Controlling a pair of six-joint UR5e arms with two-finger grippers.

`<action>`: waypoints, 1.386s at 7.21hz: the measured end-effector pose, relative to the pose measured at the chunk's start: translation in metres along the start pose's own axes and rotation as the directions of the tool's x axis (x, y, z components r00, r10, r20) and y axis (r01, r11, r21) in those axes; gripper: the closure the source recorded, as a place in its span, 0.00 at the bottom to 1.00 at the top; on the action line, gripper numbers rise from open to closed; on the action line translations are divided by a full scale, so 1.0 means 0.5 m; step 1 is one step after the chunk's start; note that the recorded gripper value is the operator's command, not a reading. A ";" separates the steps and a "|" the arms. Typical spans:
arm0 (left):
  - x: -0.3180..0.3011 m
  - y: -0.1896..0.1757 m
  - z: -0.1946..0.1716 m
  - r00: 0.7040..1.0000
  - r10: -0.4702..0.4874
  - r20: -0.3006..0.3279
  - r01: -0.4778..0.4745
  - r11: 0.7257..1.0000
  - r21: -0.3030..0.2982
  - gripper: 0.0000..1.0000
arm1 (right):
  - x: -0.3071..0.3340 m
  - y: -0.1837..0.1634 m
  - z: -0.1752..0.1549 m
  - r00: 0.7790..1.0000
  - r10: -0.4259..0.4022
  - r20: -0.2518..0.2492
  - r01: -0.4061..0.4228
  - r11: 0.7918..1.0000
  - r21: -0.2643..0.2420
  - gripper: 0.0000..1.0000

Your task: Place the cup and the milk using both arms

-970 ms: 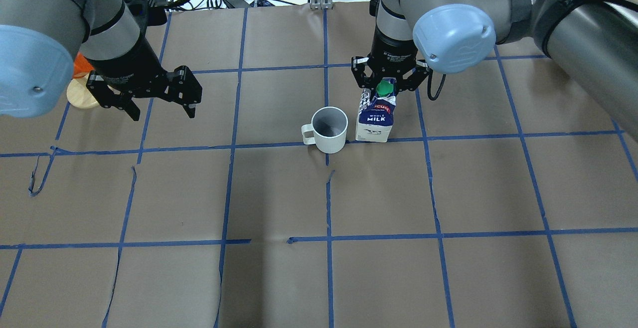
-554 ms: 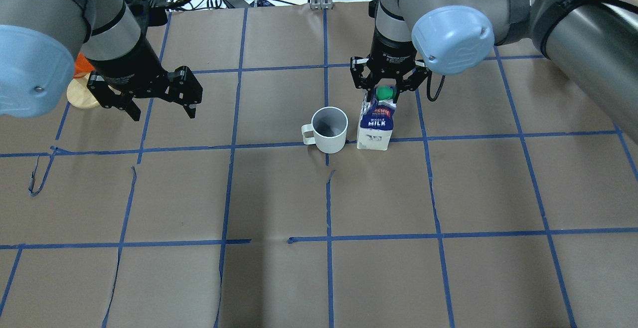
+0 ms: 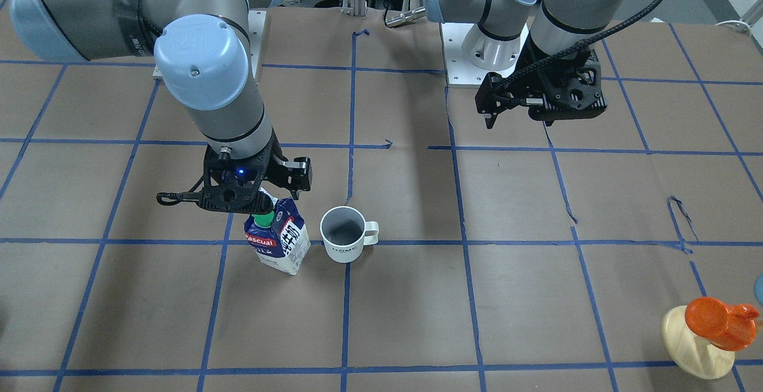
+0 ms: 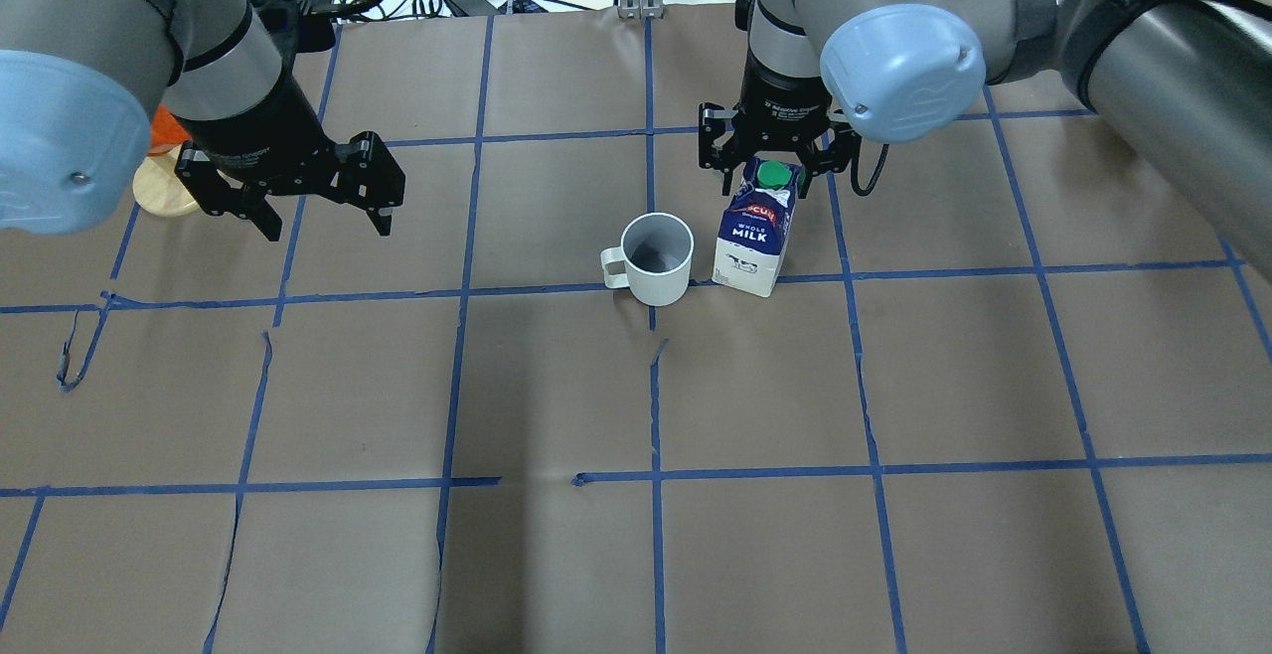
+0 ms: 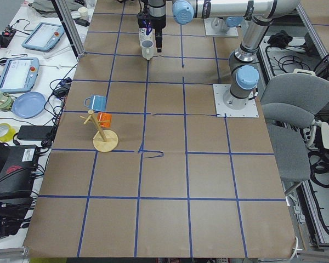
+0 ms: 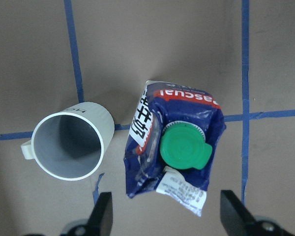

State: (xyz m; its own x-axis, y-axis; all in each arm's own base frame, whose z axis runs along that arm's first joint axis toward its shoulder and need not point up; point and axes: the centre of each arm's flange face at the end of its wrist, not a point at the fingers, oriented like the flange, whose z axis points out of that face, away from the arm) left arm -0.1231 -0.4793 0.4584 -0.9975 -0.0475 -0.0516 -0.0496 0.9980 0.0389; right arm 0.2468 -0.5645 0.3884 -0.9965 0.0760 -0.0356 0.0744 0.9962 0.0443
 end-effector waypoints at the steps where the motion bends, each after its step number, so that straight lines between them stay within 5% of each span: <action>1: 0.000 0.000 0.000 1.000 0.000 0.001 0.000 1.000 0.000 0.00 | -0.002 -0.007 -0.047 1.000 -0.003 0.007 0.002 0.999 0.032 0.00; 5: -0.002 -0.006 -0.006 1.000 0.006 0.001 -0.006 1.000 0.025 0.00 | 0.075 0.020 -0.249 0.993 -0.116 0.005 0.114 0.984 0.135 0.00; 8: -0.001 -0.009 -0.030 1.000 0.009 -0.009 -0.008 0.997 0.078 0.00 | 0.149 0.041 -0.276 0.989 -0.127 -0.075 0.135 0.985 0.112 0.00; 10: 0.000 0.004 -0.045 0.999 0.038 -0.027 -0.035 0.996 0.086 0.00 | 0.155 0.056 -0.254 0.988 -0.129 -0.086 0.137 0.986 0.091 0.00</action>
State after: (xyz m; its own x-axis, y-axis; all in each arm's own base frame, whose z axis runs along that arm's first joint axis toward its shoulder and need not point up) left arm -0.1243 -0.4783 0.4810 -0.9997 -0.0109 -0.0234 -0.0098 0.9989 -0.0453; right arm 0.1668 -0.5360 0.5139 -0.9973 -0.0573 0.0451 -0.0596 0.9968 -0.0523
